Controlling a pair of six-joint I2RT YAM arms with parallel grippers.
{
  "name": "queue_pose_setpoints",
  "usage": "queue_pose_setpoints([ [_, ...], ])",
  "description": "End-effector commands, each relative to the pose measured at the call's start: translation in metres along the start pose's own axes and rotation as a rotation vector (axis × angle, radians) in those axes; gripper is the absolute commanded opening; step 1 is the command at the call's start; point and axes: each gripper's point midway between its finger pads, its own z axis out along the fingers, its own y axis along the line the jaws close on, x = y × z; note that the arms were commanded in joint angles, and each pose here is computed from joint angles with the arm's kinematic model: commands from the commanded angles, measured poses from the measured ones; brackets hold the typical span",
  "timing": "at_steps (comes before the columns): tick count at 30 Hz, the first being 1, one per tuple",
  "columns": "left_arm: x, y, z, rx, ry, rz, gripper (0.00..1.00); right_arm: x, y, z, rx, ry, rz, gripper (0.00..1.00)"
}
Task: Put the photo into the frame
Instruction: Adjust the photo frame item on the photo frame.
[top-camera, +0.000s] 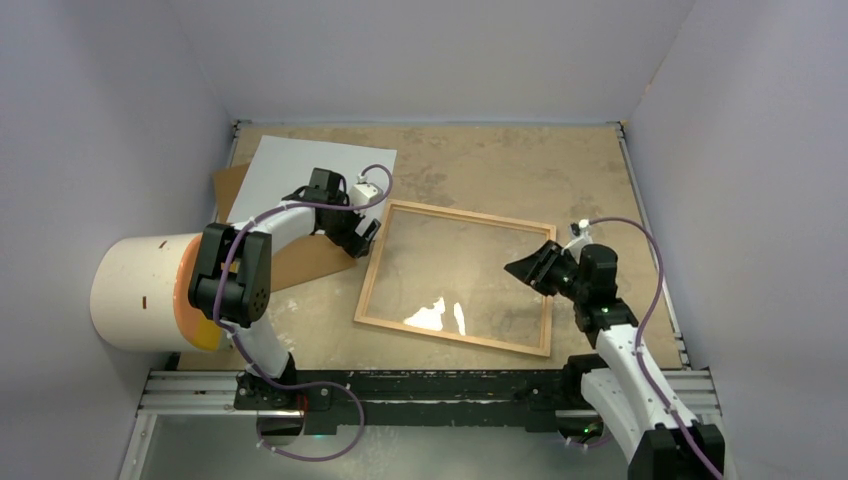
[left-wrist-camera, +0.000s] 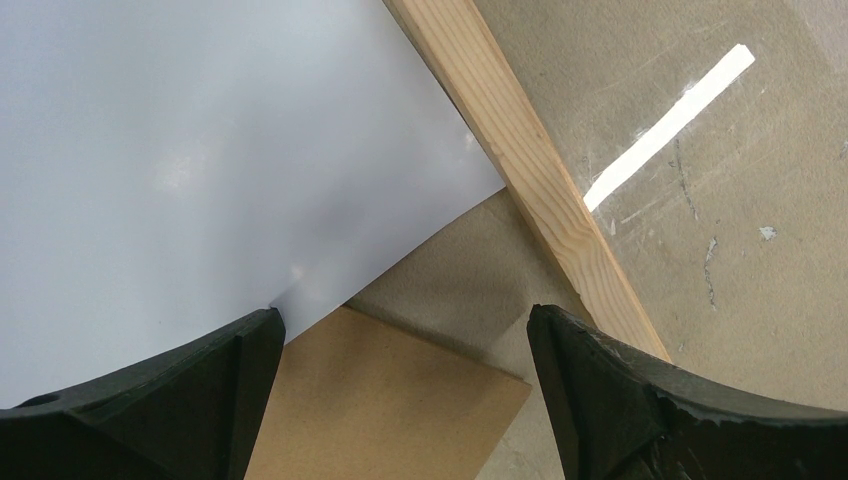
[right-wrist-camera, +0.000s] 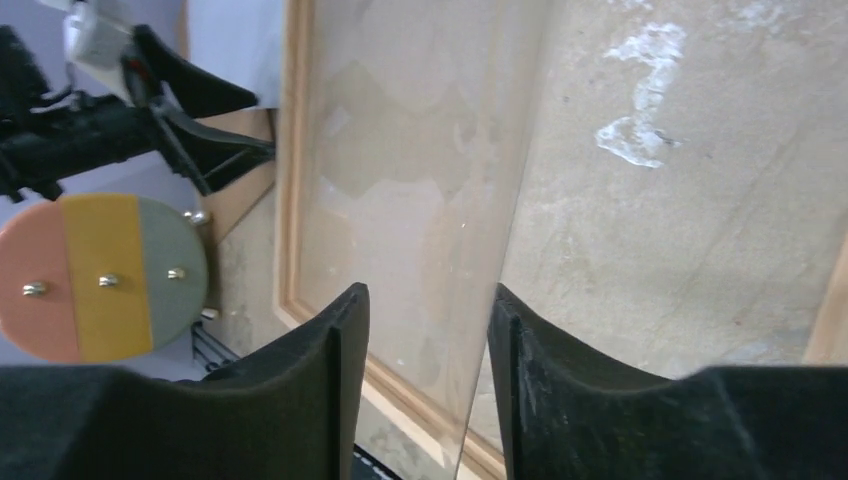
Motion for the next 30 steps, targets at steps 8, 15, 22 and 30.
queue_pose_setpoints([
  [8, 0.042, -0.029, 0.011, 0.127, 0.121, -0.059, 1.00, -0.016, -0.035, 0.002, 0.239, 0.005, -0.068, 0.77],
  [15, 0.043, -0.029, 0.012, 0.127, 0.123, -0.057, 1.00, -0.033, -0.049, -0.004, 0.361, -0.054, -0.086, 0.78],
  [22, 0.045, -0.029, 0.011, 0.123, 0.127, -0.055, 1.00, -0.038, -0.059, 0.003, 0.409, -0.049, -0.086, 0.78],
  [30, 0.047, -0.029, 0.011, 0.122, 0.132, -0.052, 1.00, -0.039, -0.071, 0.008, 0.459, -0.025, -0.090, 0.79],
])
